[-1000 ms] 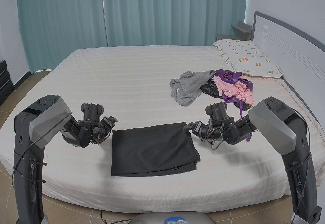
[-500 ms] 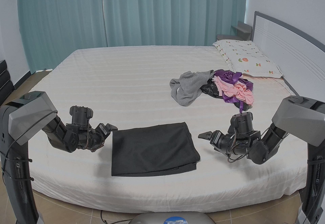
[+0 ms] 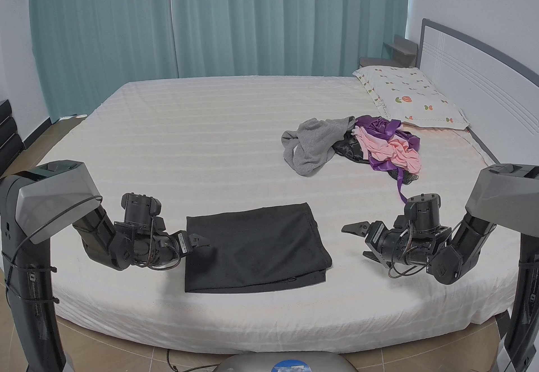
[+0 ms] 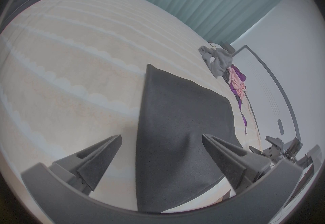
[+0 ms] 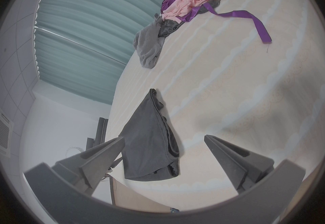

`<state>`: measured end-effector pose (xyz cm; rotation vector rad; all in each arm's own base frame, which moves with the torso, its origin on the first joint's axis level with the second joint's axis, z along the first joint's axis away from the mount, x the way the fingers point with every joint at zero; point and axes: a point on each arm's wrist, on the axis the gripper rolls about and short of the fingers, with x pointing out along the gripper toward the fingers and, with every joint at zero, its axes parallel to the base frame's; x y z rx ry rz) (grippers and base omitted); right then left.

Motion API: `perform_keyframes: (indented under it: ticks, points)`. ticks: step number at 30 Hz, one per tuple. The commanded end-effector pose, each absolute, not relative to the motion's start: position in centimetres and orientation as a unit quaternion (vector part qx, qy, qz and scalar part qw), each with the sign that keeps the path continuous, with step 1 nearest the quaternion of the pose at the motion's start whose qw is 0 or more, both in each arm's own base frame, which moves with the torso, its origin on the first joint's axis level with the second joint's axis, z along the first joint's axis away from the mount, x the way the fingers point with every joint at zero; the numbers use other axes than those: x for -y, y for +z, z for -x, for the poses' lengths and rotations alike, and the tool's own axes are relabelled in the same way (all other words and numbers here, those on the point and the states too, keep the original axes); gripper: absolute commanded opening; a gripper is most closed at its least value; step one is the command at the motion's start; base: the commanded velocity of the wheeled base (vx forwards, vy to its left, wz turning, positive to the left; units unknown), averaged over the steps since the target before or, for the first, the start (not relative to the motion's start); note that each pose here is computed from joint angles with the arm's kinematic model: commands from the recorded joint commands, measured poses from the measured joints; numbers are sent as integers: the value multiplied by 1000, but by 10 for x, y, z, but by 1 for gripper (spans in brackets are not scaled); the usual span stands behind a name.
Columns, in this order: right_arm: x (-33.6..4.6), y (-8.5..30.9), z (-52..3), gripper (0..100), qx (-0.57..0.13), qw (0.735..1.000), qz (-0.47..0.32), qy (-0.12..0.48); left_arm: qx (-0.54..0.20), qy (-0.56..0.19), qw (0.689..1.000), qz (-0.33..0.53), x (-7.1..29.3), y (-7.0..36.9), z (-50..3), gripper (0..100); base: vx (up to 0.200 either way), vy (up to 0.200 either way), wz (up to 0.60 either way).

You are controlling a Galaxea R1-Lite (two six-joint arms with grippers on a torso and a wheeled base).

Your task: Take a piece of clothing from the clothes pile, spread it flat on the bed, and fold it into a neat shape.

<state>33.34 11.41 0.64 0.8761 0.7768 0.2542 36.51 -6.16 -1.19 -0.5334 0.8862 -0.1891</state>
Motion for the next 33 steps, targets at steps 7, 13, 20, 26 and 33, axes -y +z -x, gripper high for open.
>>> perform_keyframes:
  ticks: [7, 13, 20, 26, 33]
  points:
    - [-114, 3, -334, 100, -363, 826, -413, 123, -417, -103, 869, 247, 67, -30, -368, 100, 0, 0, 0]
    - [-114, 3, -336, 100, -352, 828, -417, 128, -406, -109, 874, 244, 73, -36, -370, 100, 0, 0, 0]
    - [-115, 0, -335, 100, -352, 829, -416, 129, -403, -109, 874, 249, 74, -34, -371, 0, 0, 0, 0]
    - [-114, 1, -335, 100, -351, 829, -416, 129, -393, -104, 874, 268, 73, -32, -371, 0, 0, 0, 0]
    - [-114, 0, -335, 100, -352, 829, -416, 128, -374, -105, 877, 281, 72, -31, -370, 0, 0, 0, 0]
